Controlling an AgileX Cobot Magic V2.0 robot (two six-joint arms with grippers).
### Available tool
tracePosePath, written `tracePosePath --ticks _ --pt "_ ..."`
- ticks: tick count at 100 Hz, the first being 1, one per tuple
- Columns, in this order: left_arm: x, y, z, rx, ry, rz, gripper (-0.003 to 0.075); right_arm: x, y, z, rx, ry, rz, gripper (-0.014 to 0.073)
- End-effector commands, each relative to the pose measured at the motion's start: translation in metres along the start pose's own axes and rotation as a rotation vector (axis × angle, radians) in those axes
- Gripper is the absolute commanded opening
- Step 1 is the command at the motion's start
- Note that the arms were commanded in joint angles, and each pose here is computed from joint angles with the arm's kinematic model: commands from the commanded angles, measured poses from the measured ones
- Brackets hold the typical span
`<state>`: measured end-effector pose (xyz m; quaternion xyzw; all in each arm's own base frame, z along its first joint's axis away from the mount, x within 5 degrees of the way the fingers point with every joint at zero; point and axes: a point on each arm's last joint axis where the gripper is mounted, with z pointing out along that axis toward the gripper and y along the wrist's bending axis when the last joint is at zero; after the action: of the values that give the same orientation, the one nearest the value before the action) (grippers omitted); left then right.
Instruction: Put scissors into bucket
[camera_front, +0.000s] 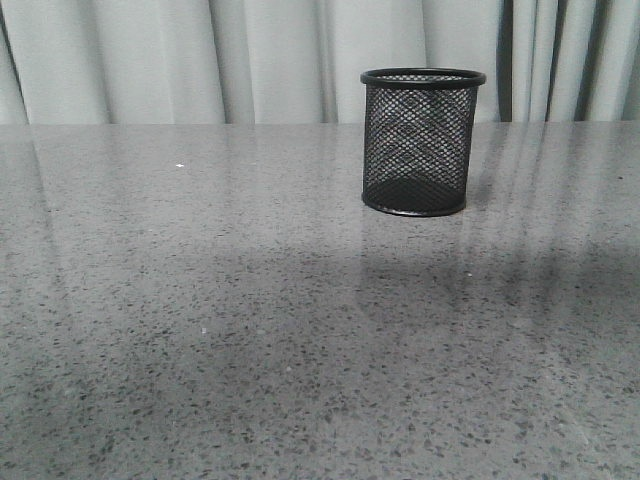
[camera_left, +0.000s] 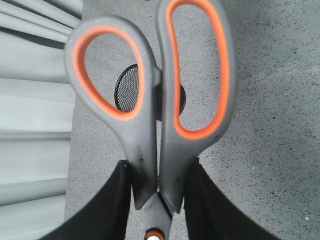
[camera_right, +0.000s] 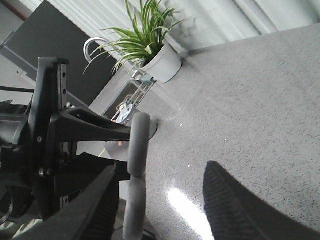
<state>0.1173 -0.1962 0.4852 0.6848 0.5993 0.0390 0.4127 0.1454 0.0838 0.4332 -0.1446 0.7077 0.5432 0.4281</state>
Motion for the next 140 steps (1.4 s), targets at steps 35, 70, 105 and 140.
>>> tracePosePath --ticks 35,70,105,140 --pt "-0.007 0.009 -0.007 -0.072 -0.053 -0.006 -0.0021 -0.010 0.009 0.025 -0.142 0.044 0.027 0.0343" --pt "-0.009 0.011 -0.007 -0.098 -0.072 -0.002 -0.0021 -0.005 -0.001 0.053 -0.171 0.076 0.048 0.0309" --pt "-0.009 0.011 -0.007 -0.094 -0.075 -0.004 0.0013 -0.008 -0.006 0.057 -0.173 0.059 0.051 -0.0070" --pt "-0.004 0.019 -0.009 -0.176 -0.023 0.016 0.0504 -0.009 -0.007 0.057 -0.163 0.049 0.043 -0.0064"
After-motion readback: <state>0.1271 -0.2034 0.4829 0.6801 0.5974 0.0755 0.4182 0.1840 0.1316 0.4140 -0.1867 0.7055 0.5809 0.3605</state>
